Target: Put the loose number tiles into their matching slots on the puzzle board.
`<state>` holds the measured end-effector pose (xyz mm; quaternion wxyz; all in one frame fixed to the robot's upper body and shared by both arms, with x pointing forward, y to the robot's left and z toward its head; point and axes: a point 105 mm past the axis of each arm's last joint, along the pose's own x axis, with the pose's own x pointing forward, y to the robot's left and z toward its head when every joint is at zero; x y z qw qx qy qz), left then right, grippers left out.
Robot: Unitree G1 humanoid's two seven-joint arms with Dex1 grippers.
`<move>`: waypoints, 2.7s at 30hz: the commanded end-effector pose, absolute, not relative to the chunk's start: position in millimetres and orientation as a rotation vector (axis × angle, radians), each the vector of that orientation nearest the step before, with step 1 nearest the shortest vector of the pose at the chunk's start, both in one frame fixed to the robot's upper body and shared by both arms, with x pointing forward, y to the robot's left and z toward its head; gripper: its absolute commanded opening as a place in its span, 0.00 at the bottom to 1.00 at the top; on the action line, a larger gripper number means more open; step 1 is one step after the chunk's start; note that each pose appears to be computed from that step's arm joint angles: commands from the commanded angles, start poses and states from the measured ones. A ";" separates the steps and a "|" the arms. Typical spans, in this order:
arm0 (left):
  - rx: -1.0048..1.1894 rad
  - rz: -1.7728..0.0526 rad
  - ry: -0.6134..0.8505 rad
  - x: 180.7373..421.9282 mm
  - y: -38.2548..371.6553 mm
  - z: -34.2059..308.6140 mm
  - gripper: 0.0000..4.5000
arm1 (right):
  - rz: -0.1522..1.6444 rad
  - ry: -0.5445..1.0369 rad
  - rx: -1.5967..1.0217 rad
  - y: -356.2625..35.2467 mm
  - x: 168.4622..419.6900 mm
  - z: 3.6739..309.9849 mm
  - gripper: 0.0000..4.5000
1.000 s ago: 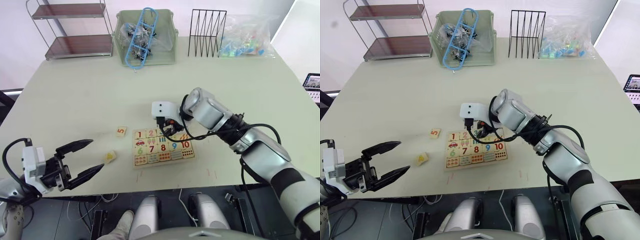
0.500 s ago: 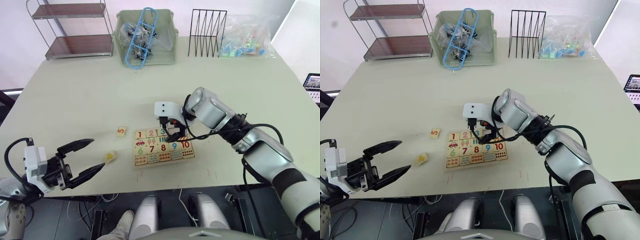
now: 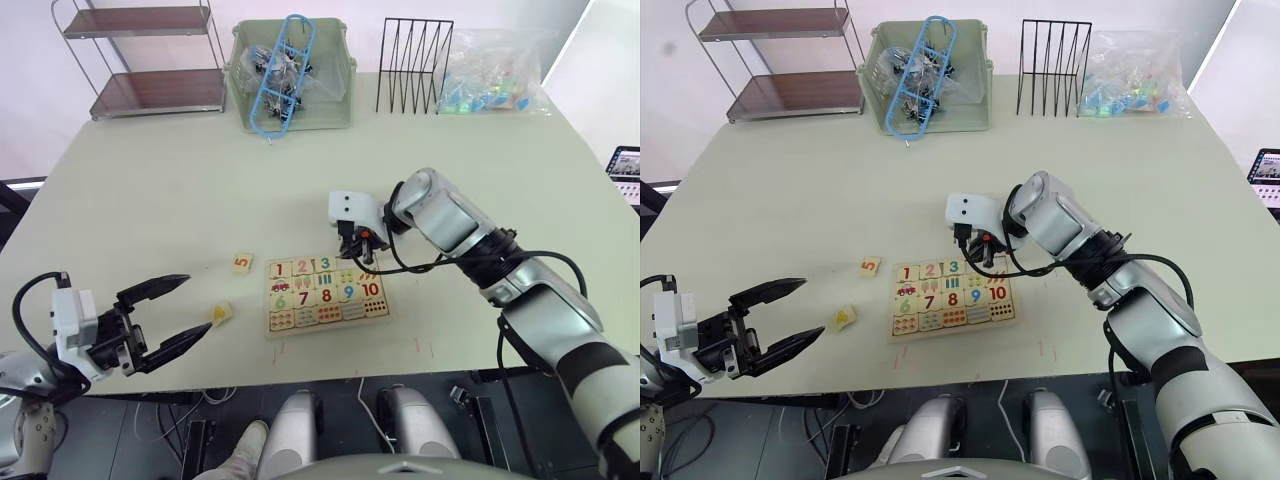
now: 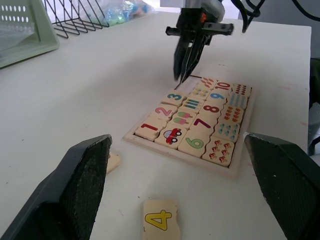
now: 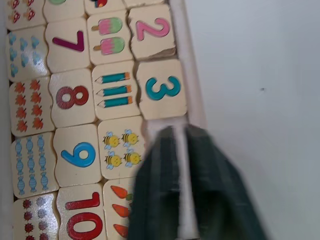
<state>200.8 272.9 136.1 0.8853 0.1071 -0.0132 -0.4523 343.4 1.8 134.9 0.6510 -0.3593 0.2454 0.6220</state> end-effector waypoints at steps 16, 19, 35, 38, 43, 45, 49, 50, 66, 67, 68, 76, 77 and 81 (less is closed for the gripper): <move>0.236 -0.948 -0.047 201.2 270.3 138.5 1.00 | 1.436 0.498 -0.890 8.5 341.1 131.2 0.01; 0.235 -0.948 -0.047 201.6 270.2 137.9 1.00 | 1.430 0.500 -0.897 9.3 342.1 128.3 0.01; 0.240 -0.945 -0.041 201.8 272.6 135.9 1.00 | 1.438 0.495 -0.885 16.2 341.4 124.7 0.01; 0.240 -0.944 -0.040 201.2 273.2 135.6 1.00 | 1.443 0.496 -0.885 16.8 340.5 124.7 0.01; 0.239 -0.943 -0.040 200.7 273.6 135.3 1.00 | 1.445 0.501 -0.888 15.5 339.9 123.7 0.01; 0.241 -0.939 -0.040 200.6 274.3 135.1 1.00 | 1.442 0.506 -0.891 12.8 339.9 123.1 0.01; 0.242 -0.924 -0.037 199.9 276.5 133.8 1.00 | 1.437 0.506 -0.877 7.6 339.6 125.6 0.01; 0.241 -0.918 -0.037 199.7 277.3 133.4 1.00 | 1.438 0.503 -0.864 6.7 338.9 127.1 0.01; 0.196 -0.753 -0.083 204.1 287.7 131.4 1.00 | 1.268 0.201 -0.520 -34.4 348.9 166.1 0.01; 0.195 -0.749 -0.082 204.4 287.4 130.7 1.00 | 1.256 0.185 -0.507 -38.5 349.0 166.8 0.01; 0.195 -0.743 -0.081 204.9 287.0 129.8 1.00 | 1.241 0.160 -0.484 -43.1 348.6 169.0 0.01; 0.172 -0.672 -0.096 207.2 279.2 123.5 1.00 | 1.024 0.082 -0.328 -105.1 336.4 158.0 0.01; 0.167 -0.660 -0.099 208.1 277.8 123.1 1.00 | 0.996 0.073 -0.304 -111.4 335.2 156.2 0.01; 0.144 -0.616 -0.096 211.2 271.8 120.2 1.00 | 0.906 -0.015 -0.210 -135.7 327.2 157.6 0.13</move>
